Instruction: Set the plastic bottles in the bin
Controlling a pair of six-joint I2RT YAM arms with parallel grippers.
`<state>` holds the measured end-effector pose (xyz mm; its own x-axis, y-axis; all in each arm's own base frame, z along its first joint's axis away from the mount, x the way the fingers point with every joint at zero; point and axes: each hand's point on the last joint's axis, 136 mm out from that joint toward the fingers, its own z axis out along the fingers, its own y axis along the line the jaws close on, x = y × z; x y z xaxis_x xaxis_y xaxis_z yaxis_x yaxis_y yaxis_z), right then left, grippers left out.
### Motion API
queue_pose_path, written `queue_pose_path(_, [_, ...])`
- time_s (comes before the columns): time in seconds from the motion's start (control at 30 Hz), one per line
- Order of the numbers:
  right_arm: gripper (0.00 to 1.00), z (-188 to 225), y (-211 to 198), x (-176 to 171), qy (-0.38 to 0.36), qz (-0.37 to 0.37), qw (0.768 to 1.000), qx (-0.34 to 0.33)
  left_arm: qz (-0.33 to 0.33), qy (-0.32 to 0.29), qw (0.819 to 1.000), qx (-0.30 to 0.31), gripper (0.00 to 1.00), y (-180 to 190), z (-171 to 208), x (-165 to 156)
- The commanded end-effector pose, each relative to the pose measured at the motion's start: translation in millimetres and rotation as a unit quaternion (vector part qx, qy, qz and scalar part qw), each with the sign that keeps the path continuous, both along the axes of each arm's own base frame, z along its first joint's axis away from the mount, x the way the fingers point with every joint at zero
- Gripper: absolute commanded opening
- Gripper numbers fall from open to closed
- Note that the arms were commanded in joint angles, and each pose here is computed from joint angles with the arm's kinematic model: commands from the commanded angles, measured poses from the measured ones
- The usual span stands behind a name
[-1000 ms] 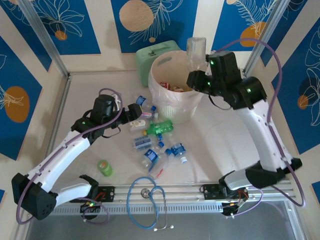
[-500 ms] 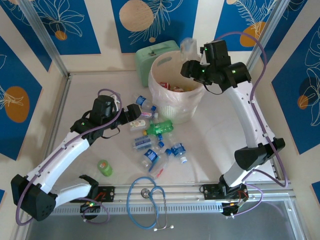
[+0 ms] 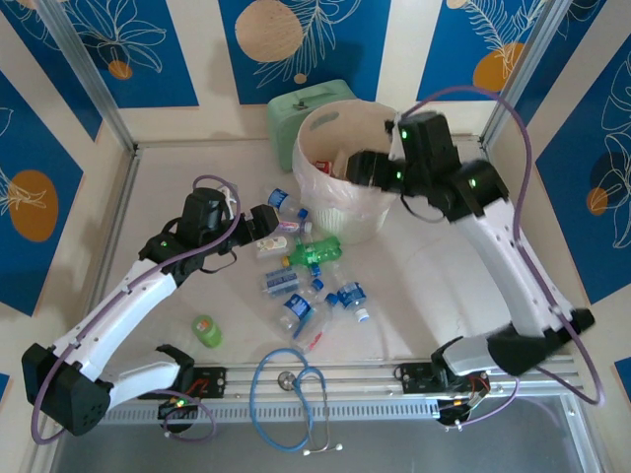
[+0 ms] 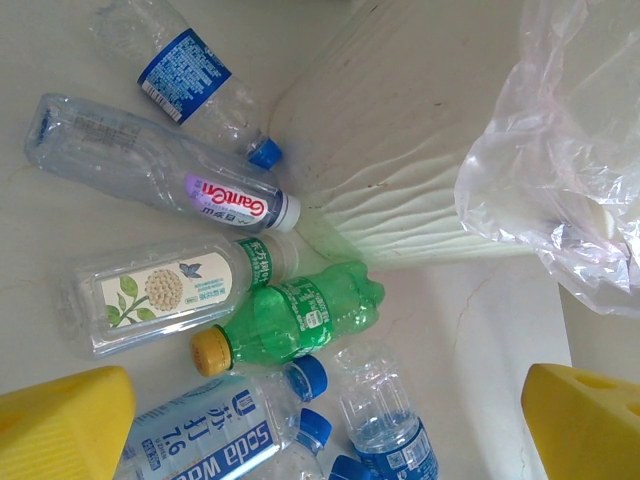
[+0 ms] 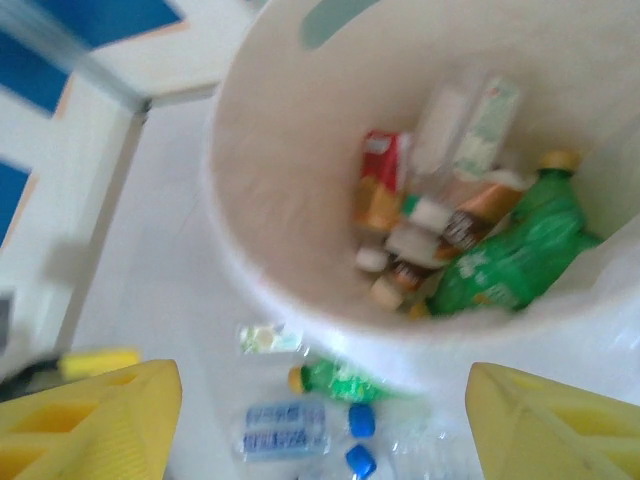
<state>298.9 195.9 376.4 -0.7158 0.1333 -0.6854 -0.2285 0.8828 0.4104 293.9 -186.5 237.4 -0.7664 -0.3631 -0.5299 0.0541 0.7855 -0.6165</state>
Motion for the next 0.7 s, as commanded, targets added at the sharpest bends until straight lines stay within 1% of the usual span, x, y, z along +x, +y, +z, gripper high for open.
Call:
queue_pose_path(0.0, [0.77,-10,3,-37,-0.022,0.027,0.999,-0.02,0.008,0.005,1.0,-0.003,1.0,2,-6,4])
queue_pose_path(0.07, [0.8,-32,5,-58,-0.011,0.038,0.999,-0.037,0.009,0.006,1.0,-0.002,1.0,2,-7,5])
queue_pose_path(0.13, [0.83,-59,5,-78,0.016,0.048,0.997,-0.051,0.012,0.007,1.0,-0.002,1.0,3,-7,5])
queue_pose_path(0.33, [0.89,-156,13,-122,0.14,0.059,0.985,-0.085,0.012,0.007,1.0,-0.004,1.0,3,-8,6])
queue_pose_path(0.4, [0.91,-185,14,-129,0.171,0.056,0.979,-0.096,0.011,0.006,1.0,-0.009,1.0,1,-7,6])
queue_pose_path(0.5, [0.92,-218,12,-131,0.201,0.048,0.971,-0.117,0.013,0.011,1.0,-0.012,1.0,1,-9,7])
queue_pose_path(0.67, [0.92,-244,8,-123,0.23,0.037,0.965,-0.123,0.008,0.02,1.0,-0.017,0.98,-2,-12,6])
